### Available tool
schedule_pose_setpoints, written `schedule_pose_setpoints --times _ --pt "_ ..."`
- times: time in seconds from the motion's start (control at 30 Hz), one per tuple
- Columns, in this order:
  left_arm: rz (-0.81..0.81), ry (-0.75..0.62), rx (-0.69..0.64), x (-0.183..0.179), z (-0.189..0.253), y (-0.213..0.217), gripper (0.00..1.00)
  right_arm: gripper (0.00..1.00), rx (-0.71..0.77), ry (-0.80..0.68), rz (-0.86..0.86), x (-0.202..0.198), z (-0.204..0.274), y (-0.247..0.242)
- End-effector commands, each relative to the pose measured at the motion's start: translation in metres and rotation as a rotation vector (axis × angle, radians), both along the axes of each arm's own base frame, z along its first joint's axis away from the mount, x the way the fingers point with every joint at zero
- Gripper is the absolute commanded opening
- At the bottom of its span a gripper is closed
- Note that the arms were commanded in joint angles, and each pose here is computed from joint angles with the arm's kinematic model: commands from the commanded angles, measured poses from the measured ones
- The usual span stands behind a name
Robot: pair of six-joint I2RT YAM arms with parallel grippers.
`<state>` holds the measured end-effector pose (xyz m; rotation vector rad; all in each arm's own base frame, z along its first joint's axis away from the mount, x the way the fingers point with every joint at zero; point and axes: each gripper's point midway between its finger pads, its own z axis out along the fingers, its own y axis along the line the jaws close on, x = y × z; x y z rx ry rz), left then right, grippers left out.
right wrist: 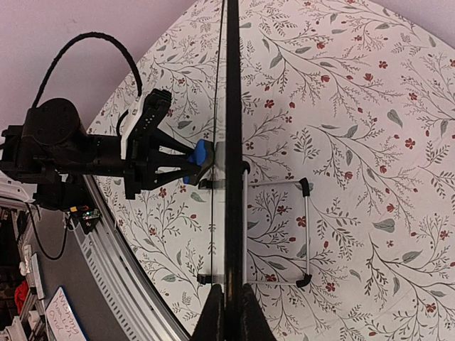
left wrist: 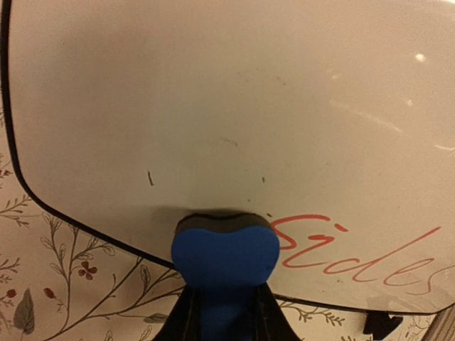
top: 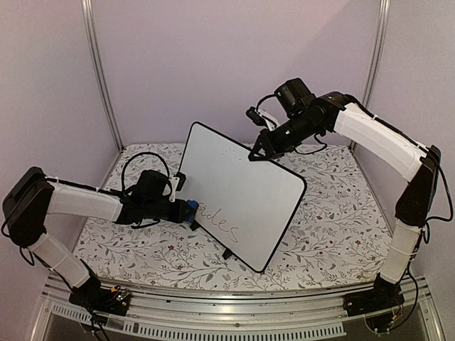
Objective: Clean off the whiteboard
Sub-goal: Erase the whiteboard from the whiteboard stand.
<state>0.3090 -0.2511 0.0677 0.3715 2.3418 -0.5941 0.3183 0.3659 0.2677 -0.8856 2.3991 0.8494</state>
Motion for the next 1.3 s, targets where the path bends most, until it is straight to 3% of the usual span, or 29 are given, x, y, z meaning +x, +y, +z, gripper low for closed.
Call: schedule_pose_setpoints --times 0.0,0.4,1.07,1.27 --pt "-0.013 -0.068 -0.035 0.007 0.021 -0.011 0.0 0.0 -0.104 0.078 0.132 -0.034 -0.039 0.003" --pt "-0.004 0.004 -0.058 -0.028 -0.005 0.003 0.0 0.0 -0.104 0.077 0.131 -0.034 -0.039 0.003" --pt "-0.006 -0.118 -0.052 0.014 0.037 -0.018 0.0 0.0 -0.105 0.083 0.132 -0.034 -0.041 0.004" --pt "-0.011 -0.07 -0.034 0.005 0.017 -0.015 0.0 0.0 -0.107 0.083 0.132 -0.034 -0.042 0.004"
